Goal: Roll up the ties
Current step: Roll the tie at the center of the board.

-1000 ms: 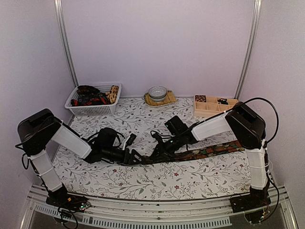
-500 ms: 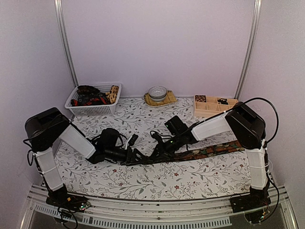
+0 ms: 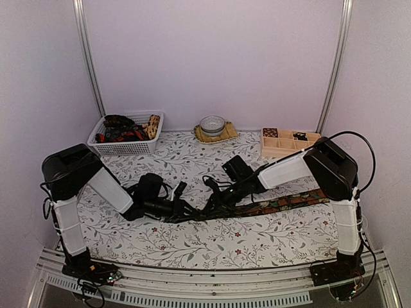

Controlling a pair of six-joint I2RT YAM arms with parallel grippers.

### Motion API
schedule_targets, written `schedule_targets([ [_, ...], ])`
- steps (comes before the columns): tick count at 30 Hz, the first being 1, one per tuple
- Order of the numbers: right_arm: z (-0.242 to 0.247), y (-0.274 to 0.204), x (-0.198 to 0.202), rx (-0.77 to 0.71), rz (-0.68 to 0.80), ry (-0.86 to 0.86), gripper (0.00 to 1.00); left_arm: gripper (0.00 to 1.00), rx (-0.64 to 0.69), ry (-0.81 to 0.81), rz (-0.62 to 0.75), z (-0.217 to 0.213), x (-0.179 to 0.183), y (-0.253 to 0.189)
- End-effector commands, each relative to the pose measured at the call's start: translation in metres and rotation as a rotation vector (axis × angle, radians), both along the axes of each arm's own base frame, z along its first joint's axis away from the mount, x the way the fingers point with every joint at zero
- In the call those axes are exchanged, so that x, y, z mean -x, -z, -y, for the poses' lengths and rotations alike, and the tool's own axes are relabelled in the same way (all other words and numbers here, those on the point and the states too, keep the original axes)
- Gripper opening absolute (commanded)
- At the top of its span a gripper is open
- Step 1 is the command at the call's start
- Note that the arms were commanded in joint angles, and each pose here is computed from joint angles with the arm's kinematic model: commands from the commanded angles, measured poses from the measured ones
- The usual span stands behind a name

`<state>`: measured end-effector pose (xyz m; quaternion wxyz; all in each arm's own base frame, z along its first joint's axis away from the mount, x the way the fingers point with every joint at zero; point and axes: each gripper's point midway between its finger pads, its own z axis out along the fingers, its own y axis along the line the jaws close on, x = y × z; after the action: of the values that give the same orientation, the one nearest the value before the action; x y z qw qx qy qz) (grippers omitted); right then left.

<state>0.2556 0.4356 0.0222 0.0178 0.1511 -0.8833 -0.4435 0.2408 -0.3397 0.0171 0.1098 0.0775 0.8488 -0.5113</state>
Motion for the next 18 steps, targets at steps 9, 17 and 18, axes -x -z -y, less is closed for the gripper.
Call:
schedule_targets([
  [9, 0.012, 0.042, 0.008, 0.103, -0.008, 0.012, 0.07, 0.08, -0.225, -0.064, -0.158, -0.026, 0.016, 0.057],
  [17, 0.013, 0.009, -0.006, 0.072, 0.076, 0.023, 0.33, 0.00, -0.311, -0.032, -0.141, -0.030, 0.008, 0.047],
  [18, 0.014, 0.001, -0.009, 0.062, 0.099, 0.021, 0.35, 0.00, -0.342, -0.020, -0.128, -0.032, 0.005, 0.045],
])
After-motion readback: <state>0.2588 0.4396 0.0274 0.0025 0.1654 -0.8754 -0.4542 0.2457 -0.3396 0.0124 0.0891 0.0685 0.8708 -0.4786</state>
